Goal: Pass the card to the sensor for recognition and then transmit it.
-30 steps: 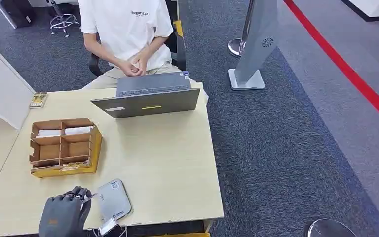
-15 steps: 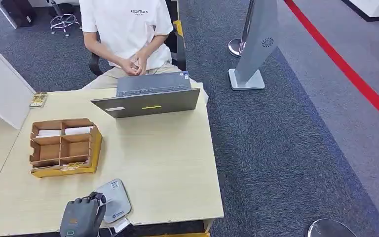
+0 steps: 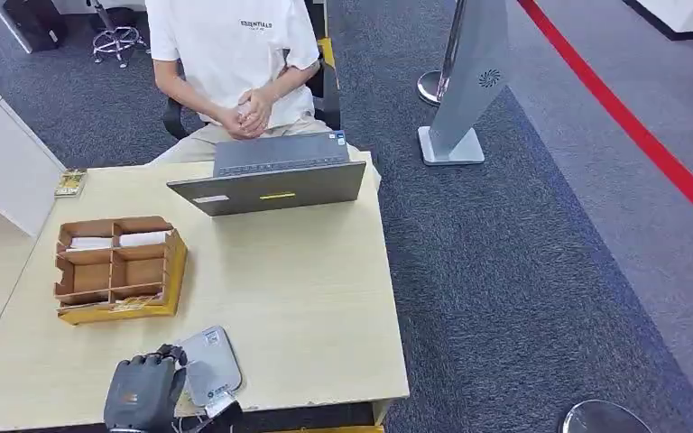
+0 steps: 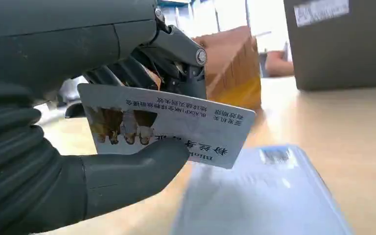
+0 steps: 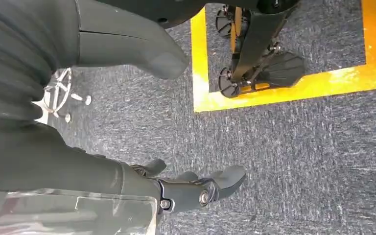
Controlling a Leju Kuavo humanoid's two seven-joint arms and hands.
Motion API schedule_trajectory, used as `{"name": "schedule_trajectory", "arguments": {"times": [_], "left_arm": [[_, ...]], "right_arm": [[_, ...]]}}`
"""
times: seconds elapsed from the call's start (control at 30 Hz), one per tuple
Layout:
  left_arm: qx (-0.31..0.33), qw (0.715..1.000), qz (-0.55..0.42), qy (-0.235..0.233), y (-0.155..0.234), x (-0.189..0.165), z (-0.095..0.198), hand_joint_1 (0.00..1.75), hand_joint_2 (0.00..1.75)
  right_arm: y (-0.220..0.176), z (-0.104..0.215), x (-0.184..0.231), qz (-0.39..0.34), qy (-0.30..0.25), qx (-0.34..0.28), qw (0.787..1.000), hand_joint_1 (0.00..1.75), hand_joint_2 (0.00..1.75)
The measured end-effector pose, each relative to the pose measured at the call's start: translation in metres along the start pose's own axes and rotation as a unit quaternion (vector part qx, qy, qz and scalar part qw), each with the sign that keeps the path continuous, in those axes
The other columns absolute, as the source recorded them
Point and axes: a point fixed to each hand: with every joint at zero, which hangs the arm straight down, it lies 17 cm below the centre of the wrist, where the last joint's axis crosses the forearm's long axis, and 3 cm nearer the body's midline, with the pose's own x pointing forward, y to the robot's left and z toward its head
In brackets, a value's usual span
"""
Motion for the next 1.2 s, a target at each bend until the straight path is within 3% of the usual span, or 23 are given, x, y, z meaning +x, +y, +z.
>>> {"name": "schedule_trajectory", "arguments": {"times": [0.13,0.33,0.43,0.7,0.87,1.2], "left_arm": [[0.071,0.996,-0.048,-0.014,0.058,-0.017,-0.024,1.75,1.75],[0.205,0.974,-0.095,-0.030,0.175,-0.038,-0.064,1.75,1.75],[0.279,0.952,-0.121,-0.037,0.235,-0.043,-0.076,1.75,1.75],[0.392,0.900,-0.182,-0.051,0.347,-0.046,-0.098,1.75,1.75],[0.405,0.888,-0.212,-0.043,0.383,-0.053,-0.120,1.75,1.75],[0.406,0.886,-0.222,-0.033,0.398,-0.060,-0.134,1.75,1.75]], "right_arm": [[0.000,0.000,0.002,0.004,-0.006,0.001,1.000,0.00,1.75],[0.003,0.000,0.008,0.019,-0.016,0.004,1.000,0.00,1.75],[0.004,0.000,0.011,0.031,-0.021,0.007,0.999,0.00,1.75],[0.010,0.000,0.018,0.058,-0.027,0.019,0.998,0.00,1.75],[0.011,0.000,0.020,0.066,-0.025,0.020,0.997,0.00,1.75],[0.012,0.000,0.019,0.071,-0.026,0.021,0.997,0.00,1.75]]}}
